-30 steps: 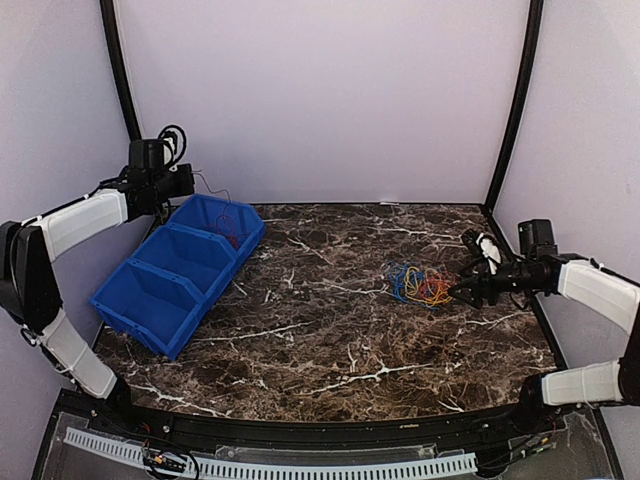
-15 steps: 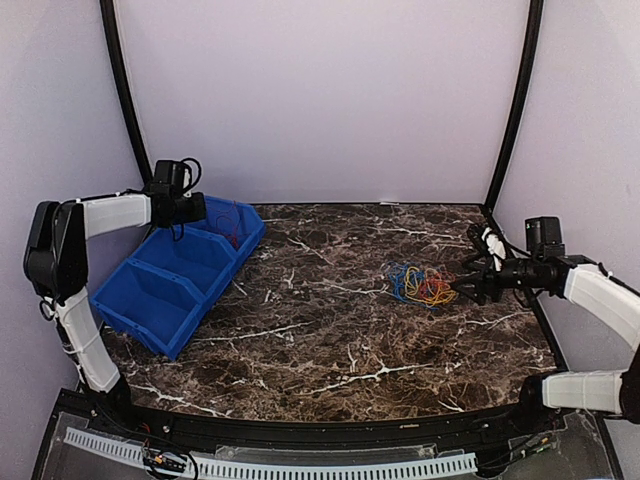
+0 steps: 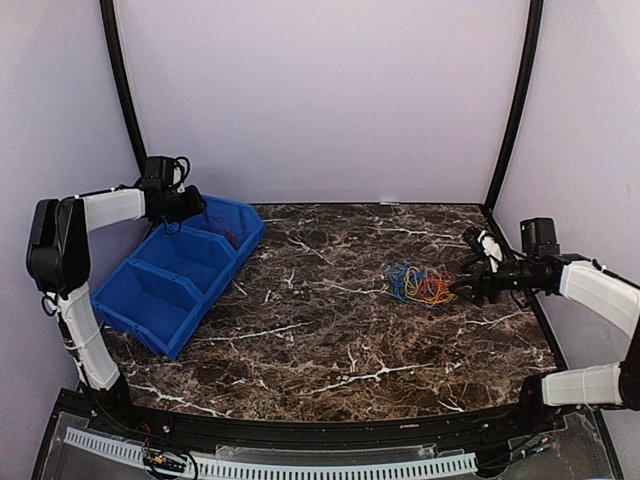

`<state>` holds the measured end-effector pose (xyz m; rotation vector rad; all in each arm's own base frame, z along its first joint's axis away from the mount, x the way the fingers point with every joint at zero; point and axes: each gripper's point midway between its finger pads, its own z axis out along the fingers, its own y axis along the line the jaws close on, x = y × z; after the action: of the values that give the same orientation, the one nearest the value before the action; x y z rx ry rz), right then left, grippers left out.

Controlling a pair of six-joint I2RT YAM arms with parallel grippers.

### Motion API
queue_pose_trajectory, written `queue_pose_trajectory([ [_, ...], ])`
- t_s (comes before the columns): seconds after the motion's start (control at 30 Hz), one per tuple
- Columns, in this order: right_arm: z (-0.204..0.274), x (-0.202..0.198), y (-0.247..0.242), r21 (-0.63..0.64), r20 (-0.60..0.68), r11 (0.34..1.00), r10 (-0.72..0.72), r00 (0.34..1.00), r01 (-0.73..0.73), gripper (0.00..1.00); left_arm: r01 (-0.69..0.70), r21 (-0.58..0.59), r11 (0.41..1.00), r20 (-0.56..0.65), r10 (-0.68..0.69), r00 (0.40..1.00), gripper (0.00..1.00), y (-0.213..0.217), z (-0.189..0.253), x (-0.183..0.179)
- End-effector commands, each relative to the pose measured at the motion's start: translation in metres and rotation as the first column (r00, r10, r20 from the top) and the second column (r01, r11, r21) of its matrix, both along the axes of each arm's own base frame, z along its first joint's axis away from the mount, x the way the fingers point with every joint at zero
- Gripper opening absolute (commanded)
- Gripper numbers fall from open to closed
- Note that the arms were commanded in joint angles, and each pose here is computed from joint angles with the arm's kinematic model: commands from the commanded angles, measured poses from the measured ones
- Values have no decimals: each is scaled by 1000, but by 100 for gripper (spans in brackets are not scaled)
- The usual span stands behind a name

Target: Untangle the cables

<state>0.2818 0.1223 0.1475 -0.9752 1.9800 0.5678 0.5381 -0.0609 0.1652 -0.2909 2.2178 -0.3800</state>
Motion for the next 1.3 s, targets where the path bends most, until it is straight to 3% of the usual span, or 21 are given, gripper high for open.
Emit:
queue_pose_trajectory([
  [0.0, 4, 4, 1, 6, 22, 1000, 6, 1000, -6, 75, 7, -41, 999, 54, -5, 999, 41, -2, 40, -10],
  [0.13, 3, 5, 0, -3, 28, 1000, 4, 1000, -4, 75, 22, -69, 997, 80, -16, 997, 44, -6, 54, -17],
  [0.33, 6, 8, -2, -3, 36, 1000, -12, 999, 12, 75, 185, -124, 975, 296, -142, 945, 44, -39, 110, -43],
  [0.5, 21, 31, -18, -38, 58, 989, -138, 989, 140, 62, 382, -19, 924, 449, -334, 829, 44, -101, 158, -81],
  [0.6, 25, 48, -23, -60, 11, 981, -182, 983, 182, 49, 516, 90, 852, 488, -489, 723, 44, -159, 168, -116],
  [0.67, 18, 60, -26, -74, -54, 978, -201, 978, 197, 47, 577, 138, 805, 507, -558, 657, 44, -190, 170, -140],
  [0.77, -8, 77, -30, -109, -186, 971, -228, 956, 211, 46, 684, 157, 712, 499, -655, 567, 46, -239, 155, -177],
  [0.9, -36, 92, -33, -139, -293, 965, -253, 922, 221, 46, 766, 160, 622, 409, -748, 522, 50, -290, 126, -205],
  [1.07, -61, 101, -37, -178, -368, 956, -284, 885, 233, 50, 797, 193, 572, 283, -811, 513, 49, -321, 95, -221],
  [1.27, -89, 98, -36, -183, -438, 959, -277, 855, 217, 52, 811, 204, 549, 327, -819, 472, 48, -327, 100, -237],
])
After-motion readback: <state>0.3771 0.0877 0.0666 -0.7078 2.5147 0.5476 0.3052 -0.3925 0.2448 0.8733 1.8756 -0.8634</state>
